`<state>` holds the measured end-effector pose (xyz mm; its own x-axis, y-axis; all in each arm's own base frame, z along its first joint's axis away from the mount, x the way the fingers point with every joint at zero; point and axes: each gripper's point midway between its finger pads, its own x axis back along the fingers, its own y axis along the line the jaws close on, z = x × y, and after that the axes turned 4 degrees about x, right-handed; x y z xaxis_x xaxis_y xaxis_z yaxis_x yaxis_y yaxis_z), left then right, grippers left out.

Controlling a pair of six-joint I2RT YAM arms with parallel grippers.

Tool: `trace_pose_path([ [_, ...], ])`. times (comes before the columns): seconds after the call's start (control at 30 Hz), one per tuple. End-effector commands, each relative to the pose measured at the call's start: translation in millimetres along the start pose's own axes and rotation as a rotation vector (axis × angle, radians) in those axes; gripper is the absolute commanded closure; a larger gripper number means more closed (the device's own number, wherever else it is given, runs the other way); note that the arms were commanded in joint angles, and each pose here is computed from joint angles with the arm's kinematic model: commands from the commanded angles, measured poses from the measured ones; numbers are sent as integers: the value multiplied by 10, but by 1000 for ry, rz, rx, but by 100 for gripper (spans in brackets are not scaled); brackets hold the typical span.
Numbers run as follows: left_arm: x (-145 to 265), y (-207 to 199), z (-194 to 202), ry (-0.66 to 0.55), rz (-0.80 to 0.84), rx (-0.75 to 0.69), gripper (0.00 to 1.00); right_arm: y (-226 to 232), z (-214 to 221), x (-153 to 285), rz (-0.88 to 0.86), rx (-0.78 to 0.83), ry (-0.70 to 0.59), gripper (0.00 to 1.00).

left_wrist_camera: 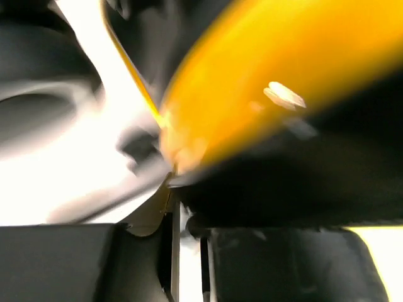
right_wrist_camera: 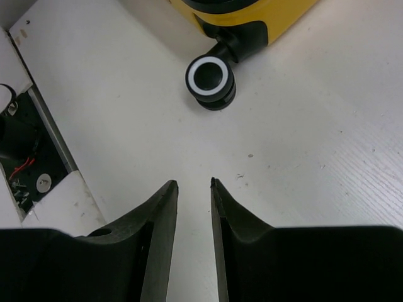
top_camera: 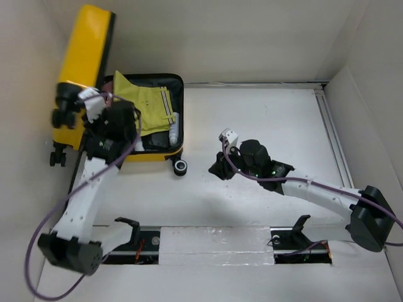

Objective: Pack the luggage

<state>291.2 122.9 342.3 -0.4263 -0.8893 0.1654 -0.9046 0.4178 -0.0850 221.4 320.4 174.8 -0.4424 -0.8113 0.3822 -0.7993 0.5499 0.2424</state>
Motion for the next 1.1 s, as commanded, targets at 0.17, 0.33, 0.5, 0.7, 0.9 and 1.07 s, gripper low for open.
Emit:
trace_pose_path([
  [0.17, 1454, -428, 1339, 404, 926, -31, 49, 132, -437, 38, 1, -23, -123, 67],
  [0.33, 2440, -617, 1181, 568, 1404, -147, 16, 82, -568, -16, 37, -37, -143, 58],
  [0.5, 3379, -631, 880, 698, 1958, -250, 0, -6, -689, 31, 112, -48, -177, 42],
  [0.7, 3893, -596, 250, 607, 2340, -154, 0, -179, -837, 190, 219, -48, -213, 45],
  [0.9, 3209, -1385, -647, 302, 1812, 187, 4, -363, -847, 309, 288, -61, -233, 100],
  [1.07, 1594, -1891, -740, 211, 1047, 236, 53, -476, -758, 234, 314, -60, -201, 100],
])
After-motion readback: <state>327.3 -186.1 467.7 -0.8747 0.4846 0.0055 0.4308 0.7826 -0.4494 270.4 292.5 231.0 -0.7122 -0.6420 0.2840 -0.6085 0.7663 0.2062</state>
